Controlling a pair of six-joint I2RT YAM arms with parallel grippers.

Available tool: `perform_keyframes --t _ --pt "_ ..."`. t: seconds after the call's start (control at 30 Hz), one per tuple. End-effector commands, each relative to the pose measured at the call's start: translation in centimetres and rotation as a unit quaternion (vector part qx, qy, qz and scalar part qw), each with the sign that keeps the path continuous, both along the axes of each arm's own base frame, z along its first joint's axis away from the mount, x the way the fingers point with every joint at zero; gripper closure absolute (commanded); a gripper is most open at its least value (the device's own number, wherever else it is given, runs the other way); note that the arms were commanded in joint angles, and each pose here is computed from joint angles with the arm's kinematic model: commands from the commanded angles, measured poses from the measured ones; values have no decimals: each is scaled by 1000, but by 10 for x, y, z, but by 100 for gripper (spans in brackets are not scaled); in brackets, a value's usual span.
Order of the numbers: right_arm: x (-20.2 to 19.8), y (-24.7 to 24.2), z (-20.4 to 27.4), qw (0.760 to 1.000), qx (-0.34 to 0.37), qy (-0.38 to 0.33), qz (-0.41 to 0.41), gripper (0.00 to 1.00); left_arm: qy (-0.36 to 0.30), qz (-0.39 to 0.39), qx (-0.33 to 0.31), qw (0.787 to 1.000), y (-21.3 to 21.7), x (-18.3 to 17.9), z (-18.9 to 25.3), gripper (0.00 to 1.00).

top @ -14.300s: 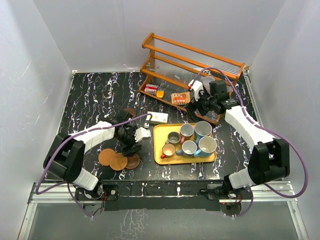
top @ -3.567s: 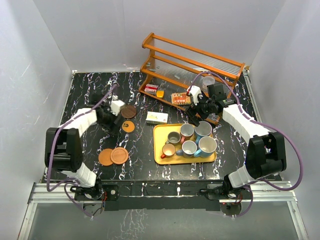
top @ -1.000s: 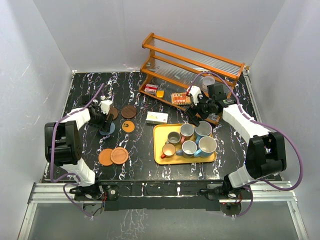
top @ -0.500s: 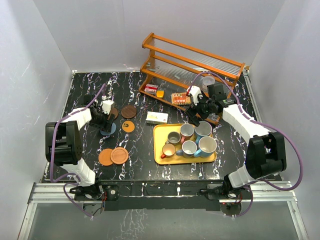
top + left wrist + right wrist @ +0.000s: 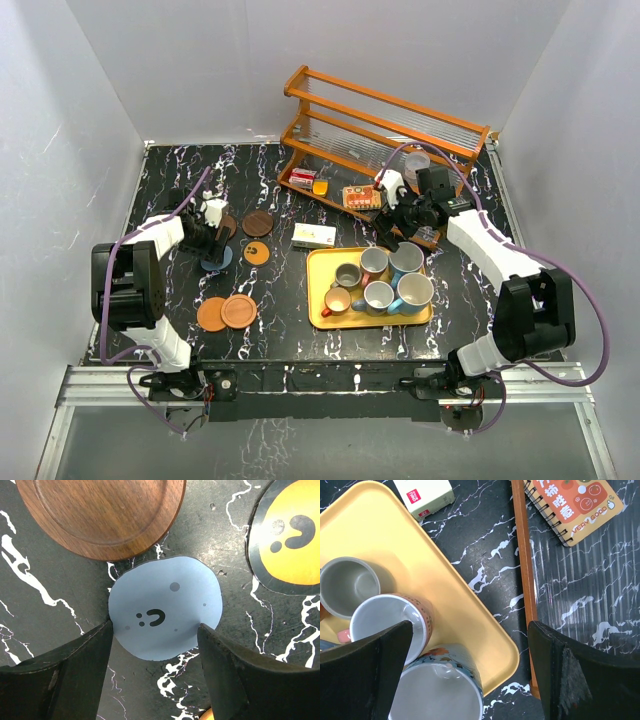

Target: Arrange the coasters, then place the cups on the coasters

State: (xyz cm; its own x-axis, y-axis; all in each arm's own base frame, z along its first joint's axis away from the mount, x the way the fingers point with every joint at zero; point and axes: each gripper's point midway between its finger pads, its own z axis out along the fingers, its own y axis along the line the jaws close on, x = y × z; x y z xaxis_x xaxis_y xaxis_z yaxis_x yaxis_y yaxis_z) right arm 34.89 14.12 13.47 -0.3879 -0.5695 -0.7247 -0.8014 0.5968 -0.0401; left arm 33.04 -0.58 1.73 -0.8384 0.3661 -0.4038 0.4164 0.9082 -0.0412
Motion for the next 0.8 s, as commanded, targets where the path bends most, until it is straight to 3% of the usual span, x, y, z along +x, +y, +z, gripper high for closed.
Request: perform_keyframes --t 0.0,0.37,0.77 --pt "15 5 40 998 25 -59 -5 2 17 -3 -28 999 -15 -5 -1 32" --pt "15 4 39 998 24 -57 -6 2 -46 -47 -59 996 -29 2 47 21" --pt "15 3 40 998 21 -60 -6 2 -23 -238 -88 967 -67 -90 66 19"
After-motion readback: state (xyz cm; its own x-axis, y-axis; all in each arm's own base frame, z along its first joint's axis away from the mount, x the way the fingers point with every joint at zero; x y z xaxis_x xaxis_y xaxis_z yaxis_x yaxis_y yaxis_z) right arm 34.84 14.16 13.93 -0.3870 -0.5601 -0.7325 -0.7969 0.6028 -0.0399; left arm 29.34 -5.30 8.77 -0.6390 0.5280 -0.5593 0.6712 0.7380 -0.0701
